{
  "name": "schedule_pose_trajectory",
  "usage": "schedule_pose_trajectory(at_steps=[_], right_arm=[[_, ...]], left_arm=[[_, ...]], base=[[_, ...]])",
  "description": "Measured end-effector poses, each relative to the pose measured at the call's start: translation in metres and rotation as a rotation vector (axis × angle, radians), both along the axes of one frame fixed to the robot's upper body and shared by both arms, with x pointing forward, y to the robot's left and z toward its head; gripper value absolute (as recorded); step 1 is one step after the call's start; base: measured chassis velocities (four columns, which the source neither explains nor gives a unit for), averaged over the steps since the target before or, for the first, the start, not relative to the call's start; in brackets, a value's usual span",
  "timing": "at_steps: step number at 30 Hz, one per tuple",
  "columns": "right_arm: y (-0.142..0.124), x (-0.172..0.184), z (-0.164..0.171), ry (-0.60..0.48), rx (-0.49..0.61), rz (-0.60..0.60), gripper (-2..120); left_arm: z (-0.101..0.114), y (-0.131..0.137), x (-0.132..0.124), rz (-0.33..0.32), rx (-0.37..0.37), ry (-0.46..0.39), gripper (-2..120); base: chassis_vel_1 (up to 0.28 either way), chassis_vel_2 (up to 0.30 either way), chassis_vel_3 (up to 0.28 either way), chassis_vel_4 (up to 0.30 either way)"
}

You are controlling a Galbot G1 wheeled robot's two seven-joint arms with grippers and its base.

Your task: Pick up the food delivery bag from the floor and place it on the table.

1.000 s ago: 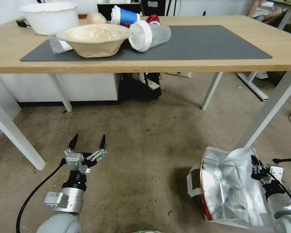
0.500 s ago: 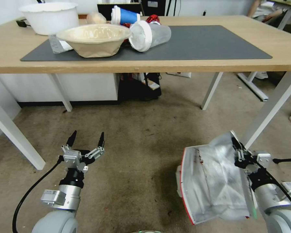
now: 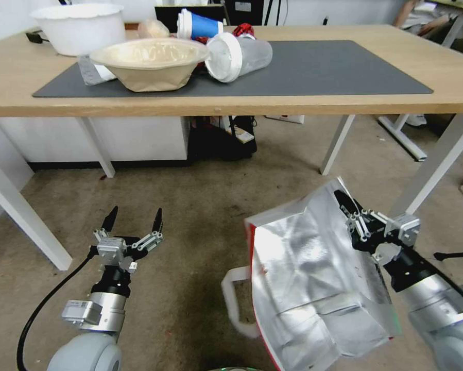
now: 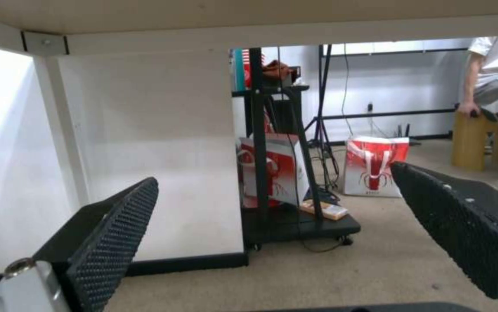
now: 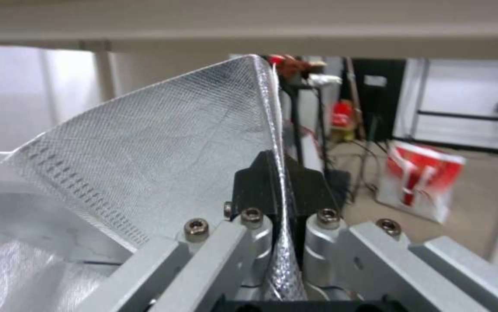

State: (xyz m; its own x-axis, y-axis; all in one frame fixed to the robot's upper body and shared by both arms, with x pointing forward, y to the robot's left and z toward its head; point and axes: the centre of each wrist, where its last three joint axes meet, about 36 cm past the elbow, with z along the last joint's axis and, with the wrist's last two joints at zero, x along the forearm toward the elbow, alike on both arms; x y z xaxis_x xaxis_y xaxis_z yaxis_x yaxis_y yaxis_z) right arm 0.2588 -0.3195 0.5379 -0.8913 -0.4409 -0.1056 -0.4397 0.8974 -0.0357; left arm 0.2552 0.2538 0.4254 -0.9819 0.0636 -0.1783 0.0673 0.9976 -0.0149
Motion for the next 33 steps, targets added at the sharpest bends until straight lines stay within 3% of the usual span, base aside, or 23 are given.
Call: schedule_pose_trajectory(at_steps=[9,26,33], right_arm=[[-0.013,0.009,-0.002,-0.053,0.153,0.166,0],[-0.023,0.016,-0.003,-0.117,0.306,0.428,0],[-0.036,0.02,-0.007,-0.101,0.366,0.613,0]], left_arm=[[0.002,0.0,0.0,0.008,-0.001,0.001,100],[0.009,-0.001,-0.003,0.009,-0.002,-0.01,100],[0.01,0.0,-0.005,0.008,-0.001,-0.017,100]], base=[[0.0,0.0,0.0,0.0],[0.0,0.0,0.0,0.0],[0.0,0.0,0.0,0.0]])
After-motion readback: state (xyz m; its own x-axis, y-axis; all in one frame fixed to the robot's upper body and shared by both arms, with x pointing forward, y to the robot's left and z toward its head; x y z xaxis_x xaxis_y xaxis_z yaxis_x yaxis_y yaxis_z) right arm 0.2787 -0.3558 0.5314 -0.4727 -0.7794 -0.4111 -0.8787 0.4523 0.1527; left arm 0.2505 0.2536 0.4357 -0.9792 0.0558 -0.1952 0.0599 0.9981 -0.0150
